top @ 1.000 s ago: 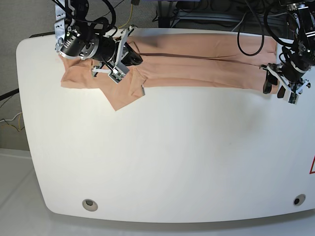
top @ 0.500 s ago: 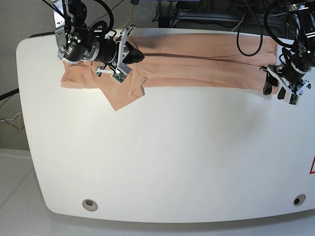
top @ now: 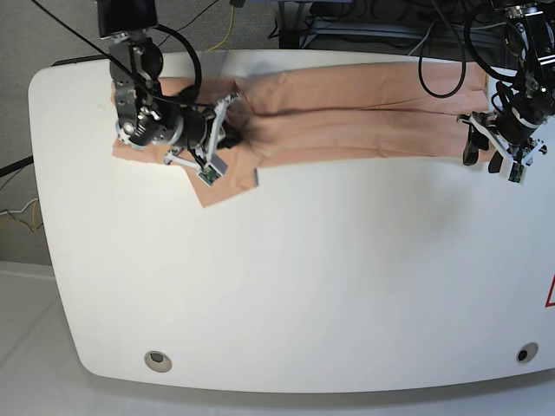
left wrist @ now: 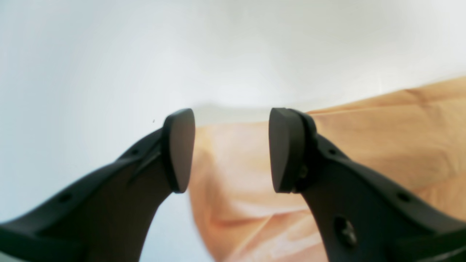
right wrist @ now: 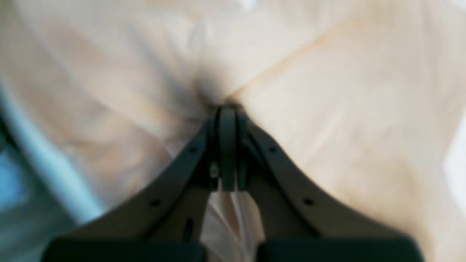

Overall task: Fold the T-shirt properly
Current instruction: 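Drag the held flap outward from the strip with the right gripper, then lower the left gripper onto the strip's other end and close it, then pull both held ends apart to straighten the folded strip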

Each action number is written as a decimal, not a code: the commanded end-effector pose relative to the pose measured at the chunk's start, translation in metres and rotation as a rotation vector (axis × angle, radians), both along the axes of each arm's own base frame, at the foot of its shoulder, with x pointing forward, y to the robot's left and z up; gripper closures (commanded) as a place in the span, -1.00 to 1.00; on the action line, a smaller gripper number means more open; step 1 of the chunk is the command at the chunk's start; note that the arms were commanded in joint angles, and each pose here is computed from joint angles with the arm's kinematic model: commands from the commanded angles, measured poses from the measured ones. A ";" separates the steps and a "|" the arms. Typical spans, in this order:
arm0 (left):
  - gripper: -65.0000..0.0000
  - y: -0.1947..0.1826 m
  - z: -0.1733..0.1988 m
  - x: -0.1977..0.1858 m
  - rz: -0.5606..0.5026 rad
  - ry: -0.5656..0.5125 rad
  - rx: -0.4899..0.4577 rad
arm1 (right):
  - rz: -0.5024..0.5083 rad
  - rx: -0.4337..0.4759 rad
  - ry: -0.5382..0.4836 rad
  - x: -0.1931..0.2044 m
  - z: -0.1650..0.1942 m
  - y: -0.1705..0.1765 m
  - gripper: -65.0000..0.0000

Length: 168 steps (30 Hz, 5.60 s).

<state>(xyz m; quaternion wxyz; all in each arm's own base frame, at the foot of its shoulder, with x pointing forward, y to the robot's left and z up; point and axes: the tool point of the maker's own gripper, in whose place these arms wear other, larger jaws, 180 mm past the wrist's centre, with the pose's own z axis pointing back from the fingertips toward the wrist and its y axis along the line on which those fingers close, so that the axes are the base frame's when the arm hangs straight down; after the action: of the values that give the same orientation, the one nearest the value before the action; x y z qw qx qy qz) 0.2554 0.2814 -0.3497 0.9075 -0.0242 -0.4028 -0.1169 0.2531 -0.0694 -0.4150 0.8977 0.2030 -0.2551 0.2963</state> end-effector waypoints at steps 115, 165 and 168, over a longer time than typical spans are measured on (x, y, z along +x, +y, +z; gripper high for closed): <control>0.19 -0.042 -0.019 -0.015 0.011 0.112 -0.078 | -0.215 -0.088 -0.216 0.097 0.057 -0.049 0.58; 0.93 -0.027 -0.076 -0.047 0.036 0.269 -0.041 | -0.331 -0.163 -0.277 0.119 0.085 -0.113 0.58; 0.93 -0.020 -0.074 -0.040 0.038 0.261 -0.005 | -0.331 -0.164 -0.275 0.118 0.084 -0.114 0.58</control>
<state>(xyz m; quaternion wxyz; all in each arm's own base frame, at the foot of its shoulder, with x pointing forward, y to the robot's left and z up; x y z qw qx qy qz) 0.2187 0.2434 -0.4203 0.9447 -0.0736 -0.3082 -0.0852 0.3614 -0.1794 -0.3463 0.9138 0.0493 -0.3562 0.1891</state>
